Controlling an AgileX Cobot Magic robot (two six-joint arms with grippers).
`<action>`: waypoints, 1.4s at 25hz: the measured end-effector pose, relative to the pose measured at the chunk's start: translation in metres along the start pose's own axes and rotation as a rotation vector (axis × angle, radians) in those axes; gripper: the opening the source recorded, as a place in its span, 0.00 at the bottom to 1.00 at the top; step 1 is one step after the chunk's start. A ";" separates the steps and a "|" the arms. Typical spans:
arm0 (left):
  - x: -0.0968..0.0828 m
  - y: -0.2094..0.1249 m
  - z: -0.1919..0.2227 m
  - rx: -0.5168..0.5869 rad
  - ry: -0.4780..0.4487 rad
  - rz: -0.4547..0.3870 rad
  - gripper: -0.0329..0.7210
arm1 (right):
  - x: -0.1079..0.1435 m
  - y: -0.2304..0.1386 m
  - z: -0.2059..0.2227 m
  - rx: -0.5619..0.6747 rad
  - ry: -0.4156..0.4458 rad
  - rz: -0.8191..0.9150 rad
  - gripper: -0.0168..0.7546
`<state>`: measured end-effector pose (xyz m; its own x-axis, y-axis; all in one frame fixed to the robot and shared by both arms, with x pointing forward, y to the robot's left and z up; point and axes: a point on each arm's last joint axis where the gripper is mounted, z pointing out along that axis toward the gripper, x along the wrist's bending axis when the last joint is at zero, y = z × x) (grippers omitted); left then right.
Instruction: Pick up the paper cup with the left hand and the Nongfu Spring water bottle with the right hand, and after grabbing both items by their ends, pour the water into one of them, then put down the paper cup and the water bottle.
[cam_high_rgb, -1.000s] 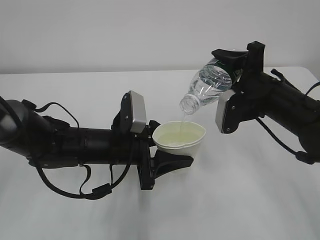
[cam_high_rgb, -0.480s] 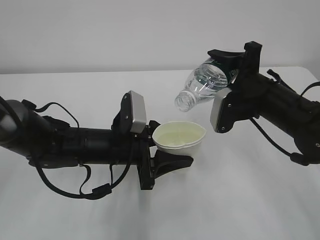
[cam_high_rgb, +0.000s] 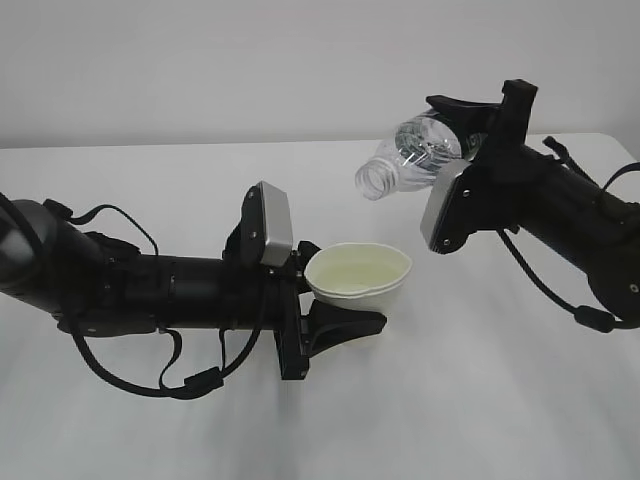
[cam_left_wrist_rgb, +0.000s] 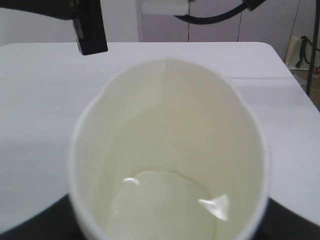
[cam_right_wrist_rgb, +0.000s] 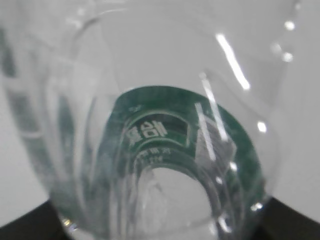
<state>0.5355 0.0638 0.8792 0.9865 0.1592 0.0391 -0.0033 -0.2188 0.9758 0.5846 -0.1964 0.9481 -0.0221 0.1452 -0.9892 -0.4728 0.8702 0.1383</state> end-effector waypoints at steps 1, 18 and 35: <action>0.000 0.000 0.000 0.000 0.000 0.000 0.59 | 0.000 0.000 0.000 0.001 0.000 0.014 0.60; 0.000 0.000 0.000 0.001 -0.001 0.001 0.59 | -0.002 -0.005 0.000 0.058 -0.023 0.218 0.60; 0.000 0.000 0.000 0.003 0.000 0.001 0.59 | -0.001 -0.012 -0.003 0.132 -0.059 0.458 0.60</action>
<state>0.5355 0.0638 0.8789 0.9865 0.1587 0.0397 -0.0036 -0.2219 0.9751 0.5883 -0.2086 0.9476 -0.1500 0.5511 -0.8209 -0.3097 0.7623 0.5683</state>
